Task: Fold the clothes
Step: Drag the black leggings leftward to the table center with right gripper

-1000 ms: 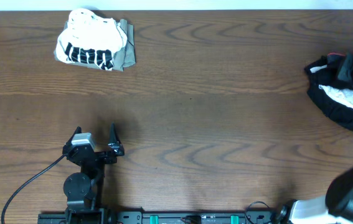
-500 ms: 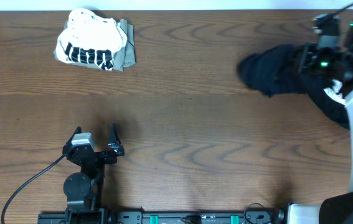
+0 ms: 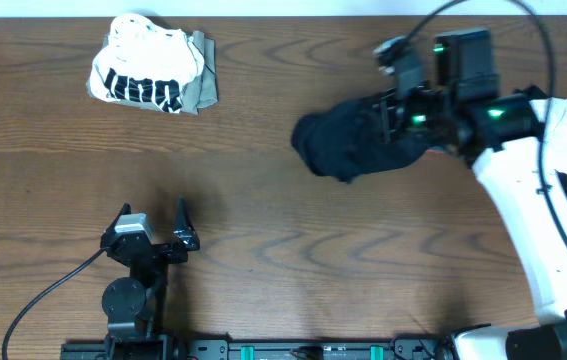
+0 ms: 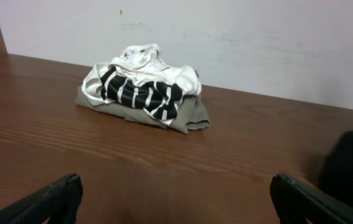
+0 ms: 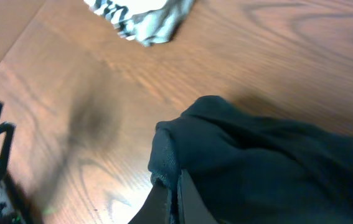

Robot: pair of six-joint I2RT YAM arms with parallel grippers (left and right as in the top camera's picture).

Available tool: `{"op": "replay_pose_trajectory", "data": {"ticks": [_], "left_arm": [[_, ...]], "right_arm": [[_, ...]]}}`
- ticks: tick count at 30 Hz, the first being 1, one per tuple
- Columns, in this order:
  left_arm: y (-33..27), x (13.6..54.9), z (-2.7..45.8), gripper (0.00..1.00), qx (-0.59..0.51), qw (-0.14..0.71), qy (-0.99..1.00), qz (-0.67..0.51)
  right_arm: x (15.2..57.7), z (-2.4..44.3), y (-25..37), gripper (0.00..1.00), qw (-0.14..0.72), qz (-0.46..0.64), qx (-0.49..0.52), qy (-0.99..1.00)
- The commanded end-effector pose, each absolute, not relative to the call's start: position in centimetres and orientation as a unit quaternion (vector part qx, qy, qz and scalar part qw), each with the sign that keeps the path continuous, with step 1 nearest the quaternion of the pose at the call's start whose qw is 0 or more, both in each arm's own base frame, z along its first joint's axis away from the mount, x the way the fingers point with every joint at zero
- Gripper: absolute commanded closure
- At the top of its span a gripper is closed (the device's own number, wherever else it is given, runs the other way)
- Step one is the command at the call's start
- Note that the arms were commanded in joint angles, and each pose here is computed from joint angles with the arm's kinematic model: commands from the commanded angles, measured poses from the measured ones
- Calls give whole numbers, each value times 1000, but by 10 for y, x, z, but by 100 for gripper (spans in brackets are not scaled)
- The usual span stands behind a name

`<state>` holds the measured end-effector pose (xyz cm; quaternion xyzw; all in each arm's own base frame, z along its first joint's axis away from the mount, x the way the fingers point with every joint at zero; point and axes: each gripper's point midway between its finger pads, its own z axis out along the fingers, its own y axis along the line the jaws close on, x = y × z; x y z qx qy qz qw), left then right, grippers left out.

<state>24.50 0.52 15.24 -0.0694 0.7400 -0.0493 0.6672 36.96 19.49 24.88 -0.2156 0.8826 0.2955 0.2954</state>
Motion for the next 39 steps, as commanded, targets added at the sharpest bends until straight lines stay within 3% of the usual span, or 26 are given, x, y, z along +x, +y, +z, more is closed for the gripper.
{"op": "replay_pose_trajectory", "data": {"ticks": [1,4,9,14,16,22,24,28,31,32,35,39], "left_arm": [[6,244,137,2,-67,650,756,-42],[6,244,137,2,-67,650,756,-42],[6,244,137,2,-67,650,756,-42],[6,244,137,2,-67,650,756,-42],[6,244,137,2,-67,650,756,-42],[6,244,137,2,-67,650,756,-42],[6,244,137,2,-67,650,756,-42],[6,244,137,2,-67,650,756,-42],[6,244,137,2,-67,650,756,-42],[6,244,137,2,-67,650,756,-42],[6,244,137,2,-67,650,756,-42],[6,244,137,2,-67,650,756,-42]], "right_arm": [[362,238,231,94,273,319,-248,873],[360,219,256,79,251,325,-270,871],[358,183,273,75,208,325,-278,880],[371,182,250,56,223,280,-250,900],[380,186,226,54,237,239,-210,918],[391,205,117,33,268,93,-95,954],[386,200,91,29,250,75,-66,963],[373,178,49,12,196,58,-4,979],[365,156,26,7,162,59,79,982],[362,148,21,2,151,61,110,981],[346,126,11,1,113,66,209,969],[333,104,11,1,87,67,257,960]]}}
